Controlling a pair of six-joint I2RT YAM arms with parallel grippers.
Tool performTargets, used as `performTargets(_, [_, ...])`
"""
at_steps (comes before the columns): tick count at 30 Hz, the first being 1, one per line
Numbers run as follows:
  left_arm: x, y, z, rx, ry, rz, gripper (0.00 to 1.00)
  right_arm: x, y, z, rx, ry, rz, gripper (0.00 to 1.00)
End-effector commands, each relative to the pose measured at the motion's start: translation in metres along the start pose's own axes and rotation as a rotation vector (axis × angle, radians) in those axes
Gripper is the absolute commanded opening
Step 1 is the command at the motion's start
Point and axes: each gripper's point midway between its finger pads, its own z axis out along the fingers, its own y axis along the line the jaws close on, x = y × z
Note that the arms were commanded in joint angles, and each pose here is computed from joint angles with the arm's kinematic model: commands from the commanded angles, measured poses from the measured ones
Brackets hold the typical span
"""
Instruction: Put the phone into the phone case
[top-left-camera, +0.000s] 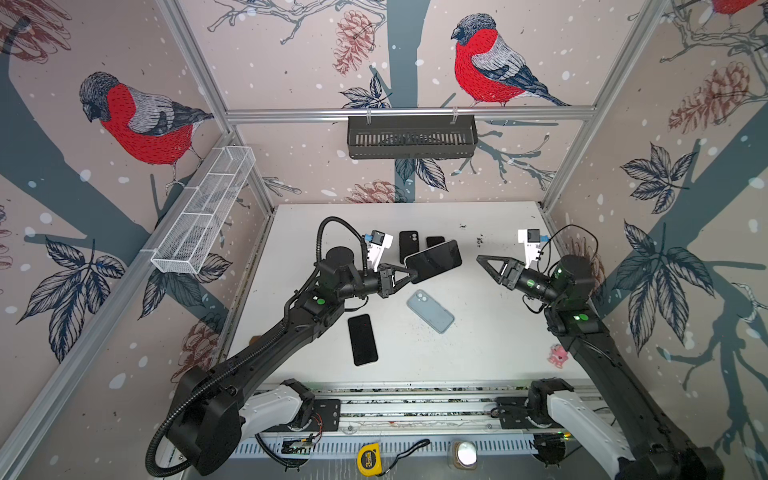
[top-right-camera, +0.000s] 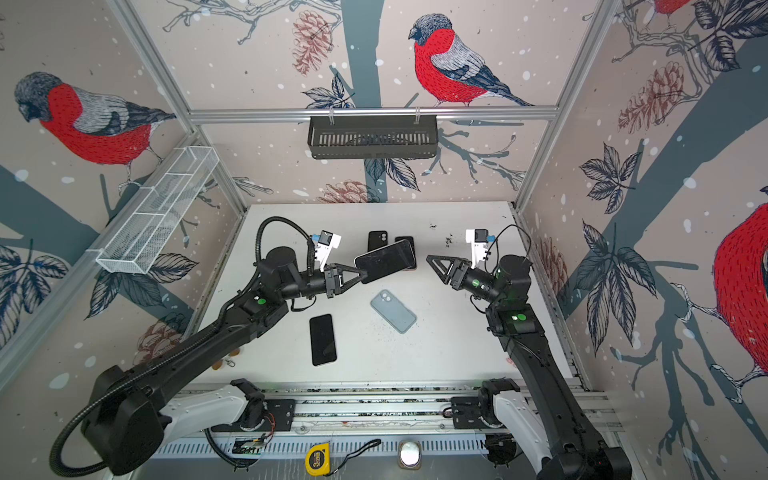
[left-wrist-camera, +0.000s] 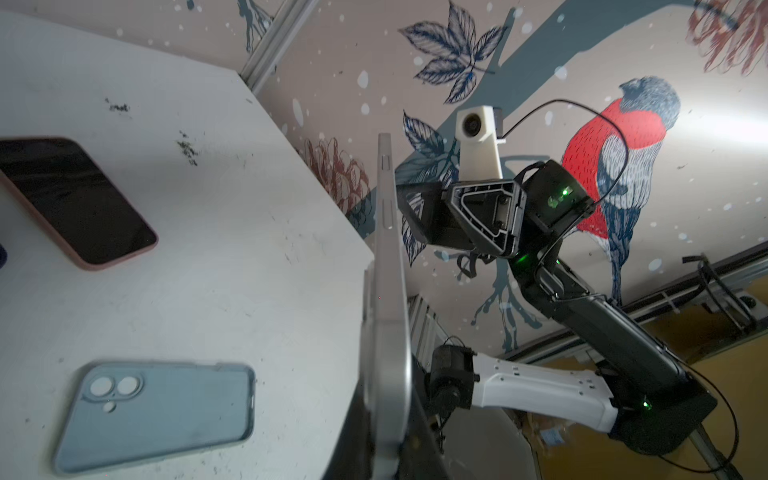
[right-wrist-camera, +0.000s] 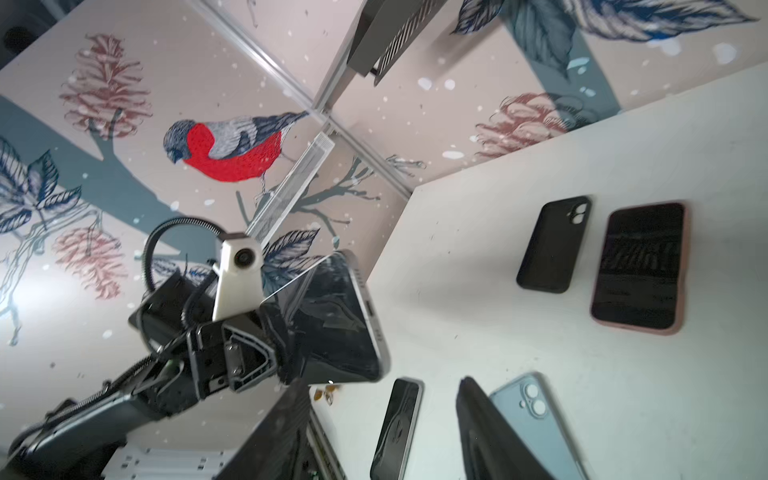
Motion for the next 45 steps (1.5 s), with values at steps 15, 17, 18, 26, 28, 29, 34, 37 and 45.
performTargets(15, [0.028,-0.044,-0.02,0.204,0.195,0.11,0.0,0.052,0.048,0.004,-0.364,0.207,0.022,0.57])
performTargets(17, [0.029,-0.045,-0.02,0.21,0.197,0.11,0.0,0.053,0.05,0.005,-0.369,0.207,0.018,0.55])
performTargets(18, [0.029,-0.045,-0.02,0.21,0.197,0.109,0.0,0.053,0.052,0.005,-0.374,0.209,0.015,0.53])
performTargets(26, [0.027,-0.043,-0.019,0.209,0.192,0.103,0.0,0.063,0.064,0.007,-0.419,0.25,0.013,0.4])
performTargets(28, [0.027,-0.043,-0.018,0.213,0.193,0.099,0.0,0.065,0.067,0.007,-0.433,0.262,0.01,0.37])
performTargets(29, [0.027,-0.043,-0.018,0.213,0.193,0.097,0.0,0.066,0.069,0.008,-0.438,0.266,0.008,0.35])
performTargets(34, [0.027,-0.042,-0.018,0.21,0.197,0.097,0.0,0.067,0.071,0.007,-0.447,0.275,0.004,0.16])
performTargets(37, [0.027,-0.042,-0.018,0.2,0.197,0.1,0.0,0.067,0.071,0.007,-0.448,0.276,0.003,0.05])
performTargets(45, [0.03,-0.008,-0.013,0.026,0.206,0.087,0.54,0.055,0.064,0.007,-0.406,0.242,-0.004,0.02])
